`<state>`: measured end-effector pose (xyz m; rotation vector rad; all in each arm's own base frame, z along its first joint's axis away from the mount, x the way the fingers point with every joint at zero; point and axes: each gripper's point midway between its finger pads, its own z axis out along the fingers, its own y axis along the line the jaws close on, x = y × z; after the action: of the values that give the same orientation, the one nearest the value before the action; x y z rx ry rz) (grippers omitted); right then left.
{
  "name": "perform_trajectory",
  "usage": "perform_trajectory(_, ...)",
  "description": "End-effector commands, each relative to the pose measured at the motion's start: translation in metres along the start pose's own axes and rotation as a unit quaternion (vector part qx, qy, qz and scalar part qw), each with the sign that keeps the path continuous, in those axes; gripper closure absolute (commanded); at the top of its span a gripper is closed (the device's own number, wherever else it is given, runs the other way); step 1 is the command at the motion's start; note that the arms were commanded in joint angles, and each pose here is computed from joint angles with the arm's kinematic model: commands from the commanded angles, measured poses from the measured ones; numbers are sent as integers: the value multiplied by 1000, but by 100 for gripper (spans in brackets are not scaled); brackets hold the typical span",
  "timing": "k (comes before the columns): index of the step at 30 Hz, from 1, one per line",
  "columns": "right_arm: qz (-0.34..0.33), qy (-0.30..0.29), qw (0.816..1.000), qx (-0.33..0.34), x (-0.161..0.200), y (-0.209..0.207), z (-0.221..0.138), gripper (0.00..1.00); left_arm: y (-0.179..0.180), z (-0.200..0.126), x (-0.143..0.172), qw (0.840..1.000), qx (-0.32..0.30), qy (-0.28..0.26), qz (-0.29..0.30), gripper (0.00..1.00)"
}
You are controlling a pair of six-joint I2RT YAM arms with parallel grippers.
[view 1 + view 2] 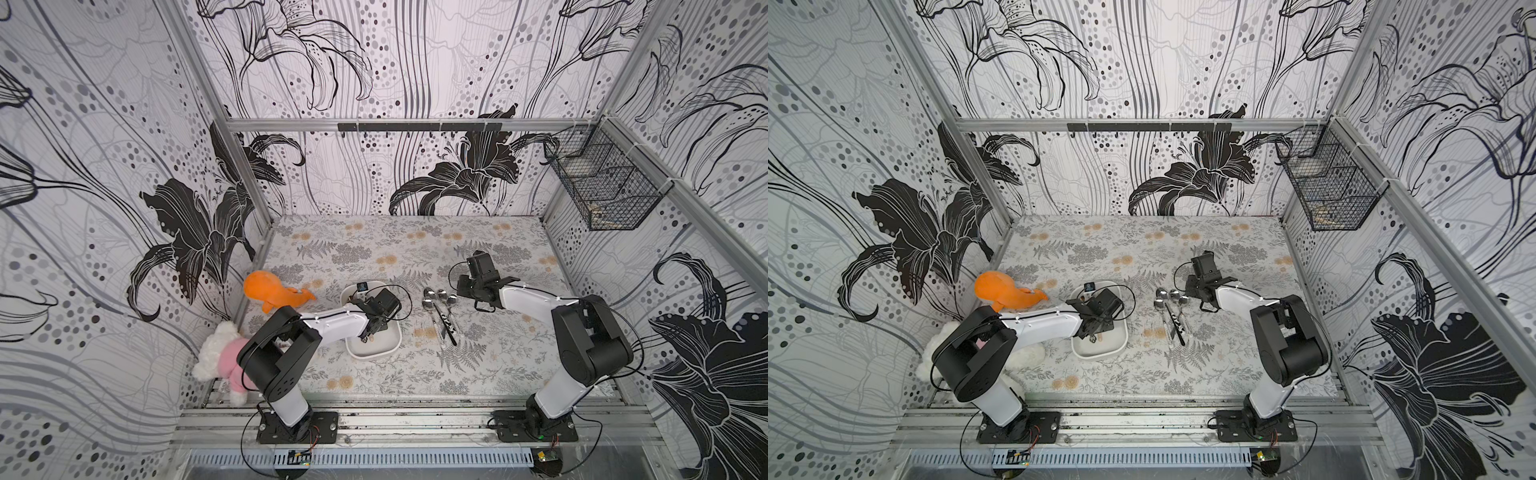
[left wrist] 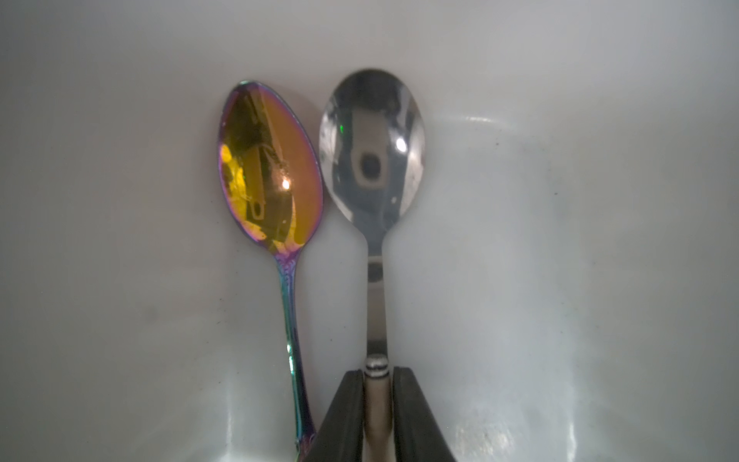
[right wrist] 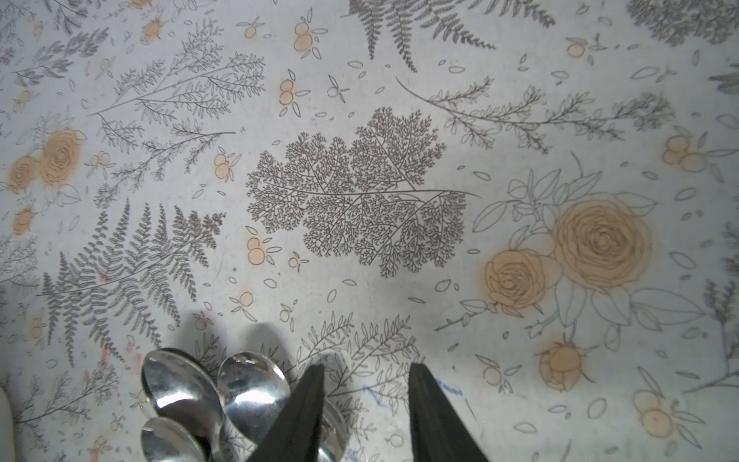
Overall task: Put the spoon into the storage box
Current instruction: Place the spoon in the storage box.
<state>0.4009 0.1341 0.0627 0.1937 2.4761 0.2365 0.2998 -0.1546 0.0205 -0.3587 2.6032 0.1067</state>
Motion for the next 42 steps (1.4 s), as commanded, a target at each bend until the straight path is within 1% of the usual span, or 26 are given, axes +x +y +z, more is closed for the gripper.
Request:
perform_trajectory(1, 2, 1, 1000, -4, -1, 2, 2, 59, 4, -7, -7, 1000, 2, -12, -1, 73)
perform_trajectory(5, 0, -3, 1000, -6, -3, 3, -1, 59, 5, -21, -16, 1000, 7, -22, -1, 66)
perform_trajectory(9, -6, -5, 1000, -3, -3, 2, -3, 59, 5, -49, -36, 998, 27, -51, -9, 57)
perform_trajectory(10, -7, -15, 1000, -9, -10, 5, -12, 59, 8, -56, -43, 998, 28, -60, -11, 56)
perform_trajectory(14, -25, -4, 999, -27, -11, 20, -25, 59, 24, -84, -63, 996, 25, -90, -17, 53)
perform_trajectory(17, -65, 16, 997, -32, -6, 42, -37, 59, 40, -103, -76, 993, 25, -113, -25, 51)
perform_trajectory(19, -96, 38, 994, -34, 7, 56, -43, 59, 52, -113, -82, 991, 19, -127, -28, 49)
perform_trajectory(22, -123, 77, 989, -41, 31, 70, -49, 60, 65, -122, -86, 989, 13, -146, -30, 48)
perform_trajectory(29, -170, 160, 970, -66, 91, 99, -60, 62, 74, -128, -77, 989, 19, -141, -29, 48)
perform_trajectory(32, -192, 197, 960, -46, 119, 99, -58, 63, 79, -129, -74, 990, 12, -139, -25, 48)
perform_trajectory(36, -207, 222, 953, -27, 144, 97, -60, 63, 79, -132, -74, 990, 20, -140, -24, 47)
perform_trajectory(39, -209, 237, 949, -12, 156, 90, -59, 62, 80, -135, -76, 988, 23, -148, -26, 47)
perform_trajectory(42, -210, 240, 948, -2, 161, 87, -60, 63, 81, -136, -77, 988, 22, -150, -26, 47)
